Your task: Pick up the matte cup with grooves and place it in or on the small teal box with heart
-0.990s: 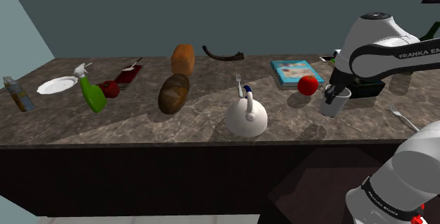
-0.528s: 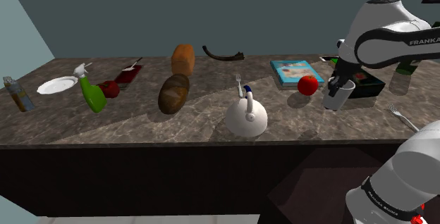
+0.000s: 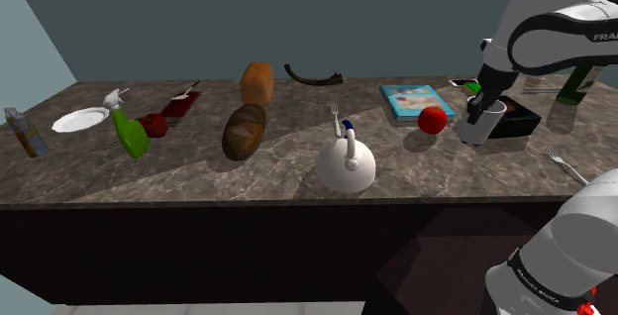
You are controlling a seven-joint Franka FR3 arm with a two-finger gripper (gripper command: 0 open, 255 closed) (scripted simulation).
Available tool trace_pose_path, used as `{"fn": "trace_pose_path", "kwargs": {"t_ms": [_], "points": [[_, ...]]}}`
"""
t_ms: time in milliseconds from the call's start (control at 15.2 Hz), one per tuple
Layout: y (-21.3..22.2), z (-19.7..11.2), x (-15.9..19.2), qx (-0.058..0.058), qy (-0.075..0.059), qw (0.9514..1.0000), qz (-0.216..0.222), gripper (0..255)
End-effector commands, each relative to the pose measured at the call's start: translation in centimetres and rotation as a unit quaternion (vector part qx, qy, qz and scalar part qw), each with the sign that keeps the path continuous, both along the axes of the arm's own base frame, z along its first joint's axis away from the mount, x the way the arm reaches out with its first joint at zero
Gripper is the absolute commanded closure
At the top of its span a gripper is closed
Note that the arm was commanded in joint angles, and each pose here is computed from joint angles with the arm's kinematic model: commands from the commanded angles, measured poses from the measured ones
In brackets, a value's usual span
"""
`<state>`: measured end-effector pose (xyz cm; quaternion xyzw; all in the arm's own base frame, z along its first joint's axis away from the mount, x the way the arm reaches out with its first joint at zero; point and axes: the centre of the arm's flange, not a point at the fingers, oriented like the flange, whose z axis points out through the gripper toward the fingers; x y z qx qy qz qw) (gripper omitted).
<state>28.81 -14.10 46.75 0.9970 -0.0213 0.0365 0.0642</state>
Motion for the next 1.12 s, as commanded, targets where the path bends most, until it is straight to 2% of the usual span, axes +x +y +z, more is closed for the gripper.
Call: {"fn": "trace_pose_path", "kwargs": {"t_ms": [0,462,1056], "points": [[0.1,1.1,0.0,0.0,0.0,1.0,0.0,255],[0.1,4.5,0.0,0.0,0.0,1.0,0.0,255],[-11.7,5.6,1.1,0.0,0.0,1.0,0.0,255]]}}
